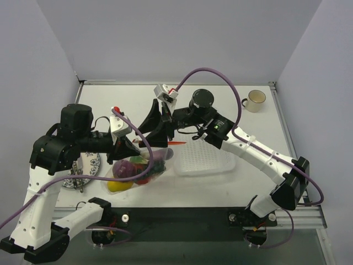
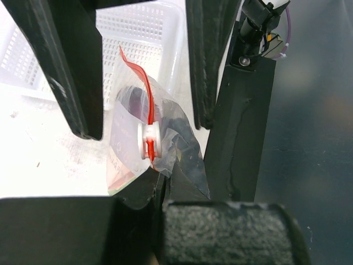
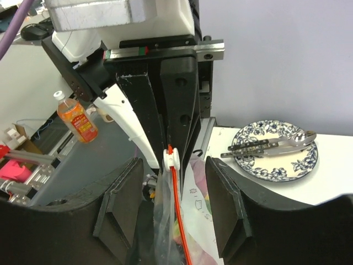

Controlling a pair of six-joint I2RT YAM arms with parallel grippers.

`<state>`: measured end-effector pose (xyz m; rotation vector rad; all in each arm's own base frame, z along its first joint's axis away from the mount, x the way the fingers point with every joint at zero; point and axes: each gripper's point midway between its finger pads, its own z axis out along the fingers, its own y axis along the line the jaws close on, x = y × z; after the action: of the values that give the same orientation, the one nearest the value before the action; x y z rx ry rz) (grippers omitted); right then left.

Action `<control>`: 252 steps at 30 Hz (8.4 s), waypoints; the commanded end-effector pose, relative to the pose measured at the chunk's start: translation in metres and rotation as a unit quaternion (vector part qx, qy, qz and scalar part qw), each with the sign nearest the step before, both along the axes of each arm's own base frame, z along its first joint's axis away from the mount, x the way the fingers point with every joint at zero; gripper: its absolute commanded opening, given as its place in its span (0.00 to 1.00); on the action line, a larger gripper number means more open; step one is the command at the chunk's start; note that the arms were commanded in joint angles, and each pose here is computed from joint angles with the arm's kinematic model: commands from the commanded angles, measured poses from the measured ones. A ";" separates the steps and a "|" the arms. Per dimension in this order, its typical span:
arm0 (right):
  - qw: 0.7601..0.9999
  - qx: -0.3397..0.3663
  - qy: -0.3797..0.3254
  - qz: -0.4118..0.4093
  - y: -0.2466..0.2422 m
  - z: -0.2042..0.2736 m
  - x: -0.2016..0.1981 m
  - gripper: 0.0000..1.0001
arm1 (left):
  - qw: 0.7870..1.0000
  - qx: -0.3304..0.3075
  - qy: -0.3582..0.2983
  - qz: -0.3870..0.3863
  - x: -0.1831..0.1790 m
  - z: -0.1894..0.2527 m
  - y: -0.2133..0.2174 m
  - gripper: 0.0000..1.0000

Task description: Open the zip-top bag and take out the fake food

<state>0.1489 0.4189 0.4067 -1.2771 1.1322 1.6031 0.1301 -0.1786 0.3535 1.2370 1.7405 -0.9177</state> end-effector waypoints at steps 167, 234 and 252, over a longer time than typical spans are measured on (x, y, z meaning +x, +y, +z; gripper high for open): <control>0.963 -0.168 -0.091 -0.187 -0.052 -0.088 0.076 0.00 | 0.966 0.067 -0.220 0.119 0.066 0.066 0.039 0.00; 0.879 -0.240 0.046 -0.410 -0.019 -0.228 0.146 0.22 | 0.987 0.072 0.113 0.091 0.086 -0.164 0.078 0.00; 0.890 -0.210 0.094 -0.393 -0.002 -0.230 0.106 0.01 | 0.987 0.073 0.099 0.098 0.089 -0.159 0.079 0.00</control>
<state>0.2582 0.4061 0.1334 -0.8101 2.0013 0.8079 0.2172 -0.0953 0.1824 1.0618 2.1342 -0.8168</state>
